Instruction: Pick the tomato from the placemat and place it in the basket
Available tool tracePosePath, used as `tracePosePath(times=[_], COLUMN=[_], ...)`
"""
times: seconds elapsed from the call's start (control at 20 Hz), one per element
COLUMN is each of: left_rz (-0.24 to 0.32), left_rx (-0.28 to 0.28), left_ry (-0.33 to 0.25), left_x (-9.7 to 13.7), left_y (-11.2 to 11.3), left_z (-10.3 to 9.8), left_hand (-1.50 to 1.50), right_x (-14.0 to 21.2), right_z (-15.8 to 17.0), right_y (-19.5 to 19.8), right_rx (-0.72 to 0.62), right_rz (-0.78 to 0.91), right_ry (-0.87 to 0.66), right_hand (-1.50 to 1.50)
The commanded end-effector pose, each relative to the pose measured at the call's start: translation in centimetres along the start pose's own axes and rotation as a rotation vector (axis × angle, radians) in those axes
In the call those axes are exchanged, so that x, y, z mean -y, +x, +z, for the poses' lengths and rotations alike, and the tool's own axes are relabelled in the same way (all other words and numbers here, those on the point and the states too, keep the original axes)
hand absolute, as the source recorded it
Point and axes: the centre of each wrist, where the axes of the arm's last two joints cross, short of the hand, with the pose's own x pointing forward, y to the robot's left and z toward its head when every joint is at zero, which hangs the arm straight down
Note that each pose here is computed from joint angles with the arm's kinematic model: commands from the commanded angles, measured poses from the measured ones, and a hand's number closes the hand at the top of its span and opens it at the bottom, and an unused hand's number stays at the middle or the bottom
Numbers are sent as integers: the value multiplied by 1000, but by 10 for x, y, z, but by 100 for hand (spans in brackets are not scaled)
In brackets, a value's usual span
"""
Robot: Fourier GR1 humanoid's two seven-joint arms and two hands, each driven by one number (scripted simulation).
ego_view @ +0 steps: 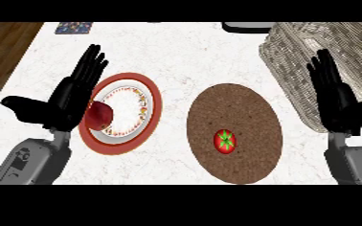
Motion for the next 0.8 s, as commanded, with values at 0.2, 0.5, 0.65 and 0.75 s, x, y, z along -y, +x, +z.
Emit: tracePosePath(times=[0.2, 0.5, 0.65, 0.75], left_rz=[-115, -129, -141, -133], left_rx=[-145, -285, -329, -341], left_ry=[72, 124, 194, 211], left_x=[-25, -38, -55, -61], left_y=[-15, -30, -34, -24], left_z=[4, 10, 14, 10], left_hand=[0, 0, 0, 0], right_x=[-97, -157, -183, -187], right_z=[-31, 15, 57, 80], right_y=[61, 101, 72, 60], right_rx=[279, 703, 785, 803], right_rz=[-312, -78, -167, -91], right_ry=[660, 1342, 1369, 1354], right_hand=[150, -150, -150, -150])
